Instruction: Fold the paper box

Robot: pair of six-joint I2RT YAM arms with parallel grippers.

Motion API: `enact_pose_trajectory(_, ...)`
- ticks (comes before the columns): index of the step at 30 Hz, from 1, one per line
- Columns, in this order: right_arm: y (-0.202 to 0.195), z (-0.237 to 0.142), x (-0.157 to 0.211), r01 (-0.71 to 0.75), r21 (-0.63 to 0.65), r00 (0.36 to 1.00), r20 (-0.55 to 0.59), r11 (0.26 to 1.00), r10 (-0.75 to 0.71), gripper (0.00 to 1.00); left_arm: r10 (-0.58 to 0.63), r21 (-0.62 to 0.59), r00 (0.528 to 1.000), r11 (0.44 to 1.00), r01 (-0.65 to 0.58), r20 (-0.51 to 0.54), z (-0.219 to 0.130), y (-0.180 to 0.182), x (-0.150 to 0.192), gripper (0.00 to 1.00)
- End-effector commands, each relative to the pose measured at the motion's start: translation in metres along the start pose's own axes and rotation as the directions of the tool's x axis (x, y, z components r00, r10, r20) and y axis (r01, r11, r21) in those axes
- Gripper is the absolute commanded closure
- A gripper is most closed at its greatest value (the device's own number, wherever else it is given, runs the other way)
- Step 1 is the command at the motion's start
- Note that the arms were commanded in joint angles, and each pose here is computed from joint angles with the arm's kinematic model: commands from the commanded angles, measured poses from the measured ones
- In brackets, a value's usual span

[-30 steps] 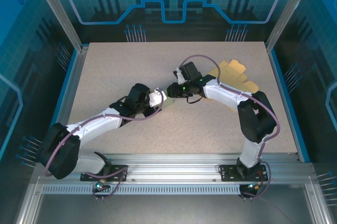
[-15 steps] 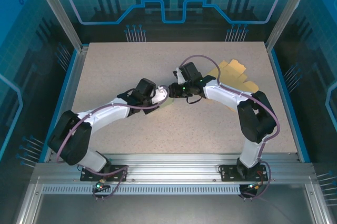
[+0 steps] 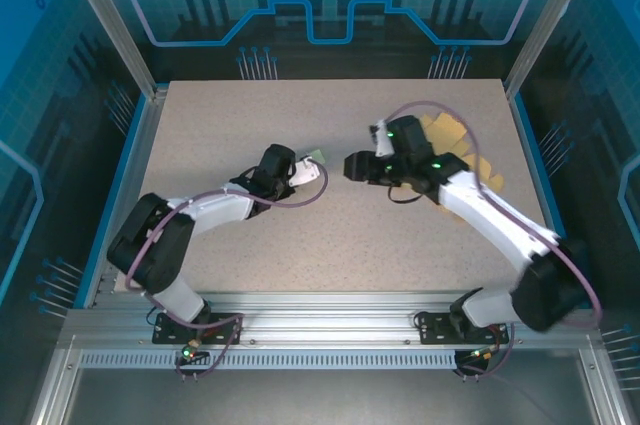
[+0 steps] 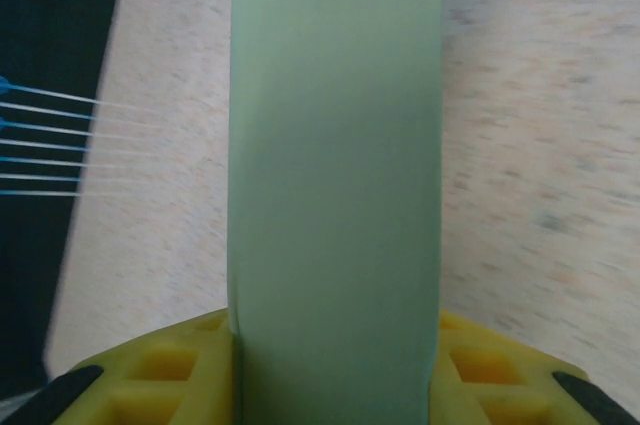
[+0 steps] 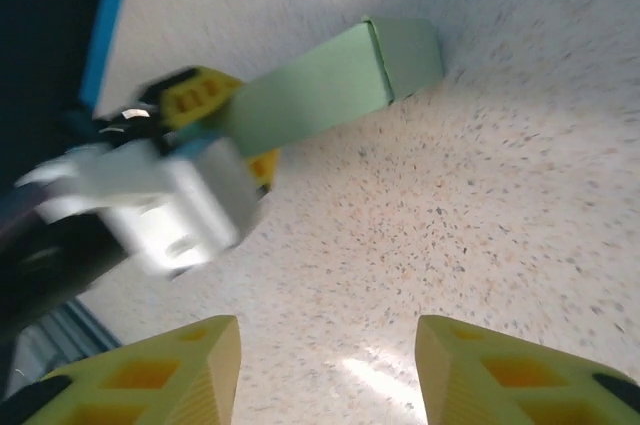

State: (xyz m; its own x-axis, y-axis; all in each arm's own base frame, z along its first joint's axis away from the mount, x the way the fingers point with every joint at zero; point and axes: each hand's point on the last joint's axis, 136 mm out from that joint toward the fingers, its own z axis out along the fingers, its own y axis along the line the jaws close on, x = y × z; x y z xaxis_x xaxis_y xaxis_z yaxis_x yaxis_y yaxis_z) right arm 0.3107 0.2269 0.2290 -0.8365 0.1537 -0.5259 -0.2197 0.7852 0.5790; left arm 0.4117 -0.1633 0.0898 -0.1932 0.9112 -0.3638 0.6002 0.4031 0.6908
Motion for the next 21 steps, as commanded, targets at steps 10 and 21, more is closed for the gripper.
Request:
enact_pose_trajectory(10, -0.056, -0.161, 0.02, -0.119, 0.287, 0.962, 0.27, 0.951, 0.039, 0.25, 0.221, -0.308, 0.975, 0.929, -0.204, 0.022, 0.09, 0.06, 0.012, 0.71)
enact_pose_trajectory(21, -0.07, -0.133, -0.021, -0.118, 0.296, 0.967, 0.252, 0.948, 0.042, 0.19, 0.249, -0.343, 0.964, 0.917, -0.203, 0.093, 0.107, 0.04, 0.013, 0.06)
